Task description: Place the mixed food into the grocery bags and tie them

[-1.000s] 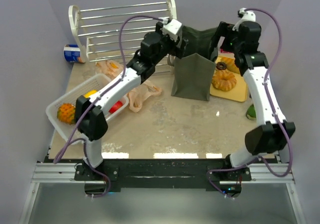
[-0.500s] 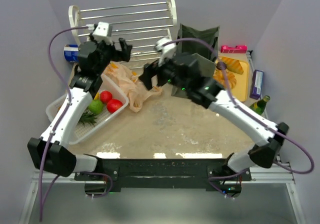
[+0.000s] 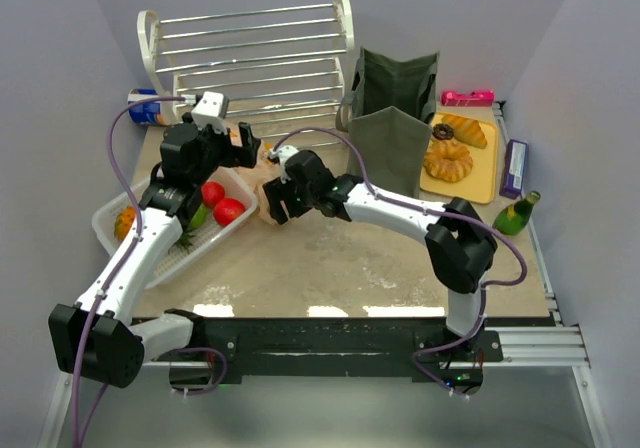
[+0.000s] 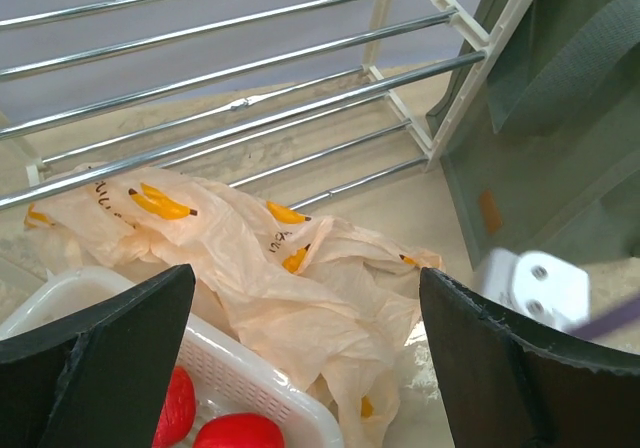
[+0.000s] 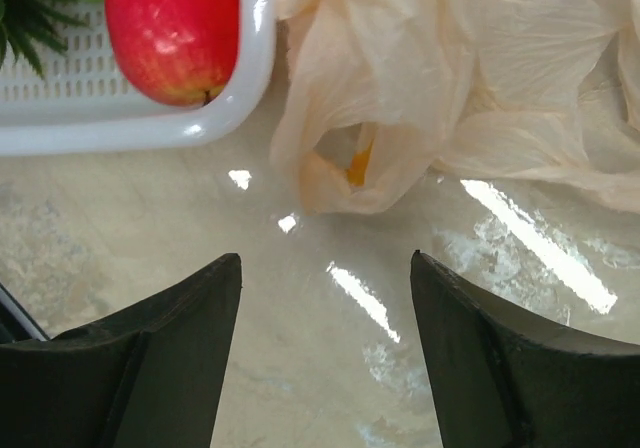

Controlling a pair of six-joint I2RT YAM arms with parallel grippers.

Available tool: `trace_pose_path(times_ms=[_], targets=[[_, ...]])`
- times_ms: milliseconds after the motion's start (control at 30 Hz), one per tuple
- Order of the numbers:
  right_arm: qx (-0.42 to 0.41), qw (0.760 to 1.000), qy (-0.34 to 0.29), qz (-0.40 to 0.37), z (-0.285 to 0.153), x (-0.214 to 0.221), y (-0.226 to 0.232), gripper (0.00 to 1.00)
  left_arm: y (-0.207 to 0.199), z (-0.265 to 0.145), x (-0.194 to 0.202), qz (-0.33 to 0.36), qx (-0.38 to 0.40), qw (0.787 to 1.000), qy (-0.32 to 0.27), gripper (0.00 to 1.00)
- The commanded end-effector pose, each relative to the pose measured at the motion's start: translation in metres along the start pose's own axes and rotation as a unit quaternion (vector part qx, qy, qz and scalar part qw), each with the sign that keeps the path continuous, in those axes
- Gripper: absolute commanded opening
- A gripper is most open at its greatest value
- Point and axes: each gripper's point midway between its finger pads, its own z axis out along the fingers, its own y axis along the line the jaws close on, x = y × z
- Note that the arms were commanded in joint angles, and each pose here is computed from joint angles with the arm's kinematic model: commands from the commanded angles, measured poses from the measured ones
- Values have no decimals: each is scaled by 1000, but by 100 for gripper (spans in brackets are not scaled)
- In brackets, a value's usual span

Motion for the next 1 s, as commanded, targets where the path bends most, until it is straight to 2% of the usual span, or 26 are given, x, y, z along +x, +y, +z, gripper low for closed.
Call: trace_pose_path(times_ms=[0,167,300,433,533,567,667,700,800,833,967], targets=[[-45,996,-68,44,6,-39,-13,68,-8,0,-12,13,24,999,-19,100],[-72,995,-71,22,29,-41,-19,64,-12,-1,-12,20,37,999,-19,100],[-62,995,-72,7,46,-47,-29,62,-12,-1,-11,26,37,999,-20,100],[-76,994,-75,-12,53,-48,-29,55,-21,-4,-15,35,66,997,-23,98],[-76,992,-96,-18,43,-60,-29,12,-30,-11,-19,51,91,994,-32,97],[-72,992,-105,-16,35,-65,-28,0,-33,-16,-24,62,99,992,-42,96],[-67,990,-122,-6,3,-72,-25,0,-60,-27,-26,81,151,984,-56,91],[-64,992,-111,-2,-2,-63,-27,0,-69,-29,-25,102,167,979,-59,91],[-49,994,-98,7,-41,-61,-27,0,-110,-44,-14,166,221,960,-55,90],[-46,993,-108,9,-58,-67,-25,0,-132,-53,-11,192,252,947,-62,90],[-33,994,-98,16,-96,-57,-26,0,-163,-85,-8,208,318,920,-102,91]])
